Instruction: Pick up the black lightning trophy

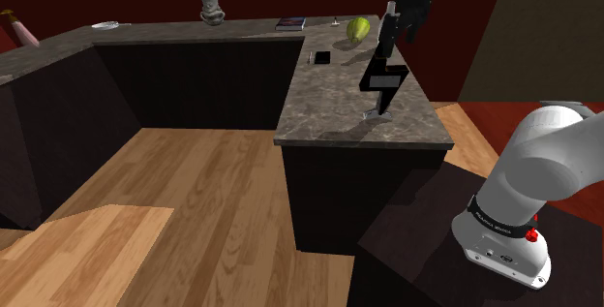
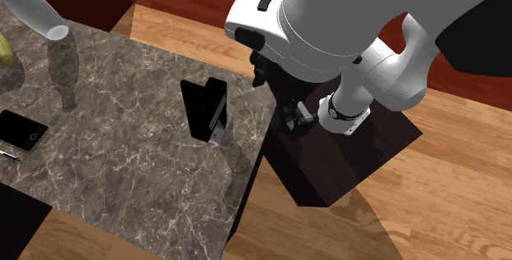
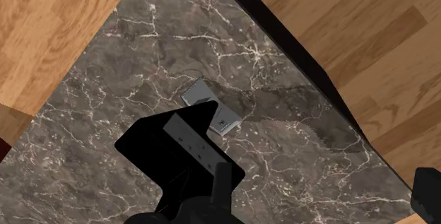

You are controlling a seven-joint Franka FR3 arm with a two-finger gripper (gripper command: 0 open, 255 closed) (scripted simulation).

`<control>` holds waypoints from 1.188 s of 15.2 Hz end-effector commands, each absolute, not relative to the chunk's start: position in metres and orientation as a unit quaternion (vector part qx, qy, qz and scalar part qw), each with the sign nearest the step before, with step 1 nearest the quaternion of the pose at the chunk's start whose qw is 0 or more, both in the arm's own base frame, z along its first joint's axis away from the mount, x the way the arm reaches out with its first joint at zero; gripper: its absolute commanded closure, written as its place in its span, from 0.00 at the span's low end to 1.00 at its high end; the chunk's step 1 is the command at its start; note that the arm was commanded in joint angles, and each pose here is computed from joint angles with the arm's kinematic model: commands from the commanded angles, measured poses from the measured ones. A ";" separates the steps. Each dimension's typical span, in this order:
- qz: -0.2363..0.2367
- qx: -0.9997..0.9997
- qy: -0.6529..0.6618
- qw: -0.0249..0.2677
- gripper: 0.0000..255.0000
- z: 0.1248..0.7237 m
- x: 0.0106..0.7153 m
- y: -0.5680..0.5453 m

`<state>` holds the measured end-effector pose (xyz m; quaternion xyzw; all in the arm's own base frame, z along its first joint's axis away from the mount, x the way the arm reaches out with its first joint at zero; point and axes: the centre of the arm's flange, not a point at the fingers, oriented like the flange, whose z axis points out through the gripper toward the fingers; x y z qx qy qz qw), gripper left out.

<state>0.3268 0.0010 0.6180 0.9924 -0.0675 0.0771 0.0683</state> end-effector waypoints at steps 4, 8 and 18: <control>0.064 0.996 -0.010 0.055 0.00 0.601 0.335 -0.039; 0.047 0.996 0.068 0.037 0.00 0.577 0.352 -0.091; 0.013 0.977 0.215 0.001 0.00 0.514 0.403 -0.178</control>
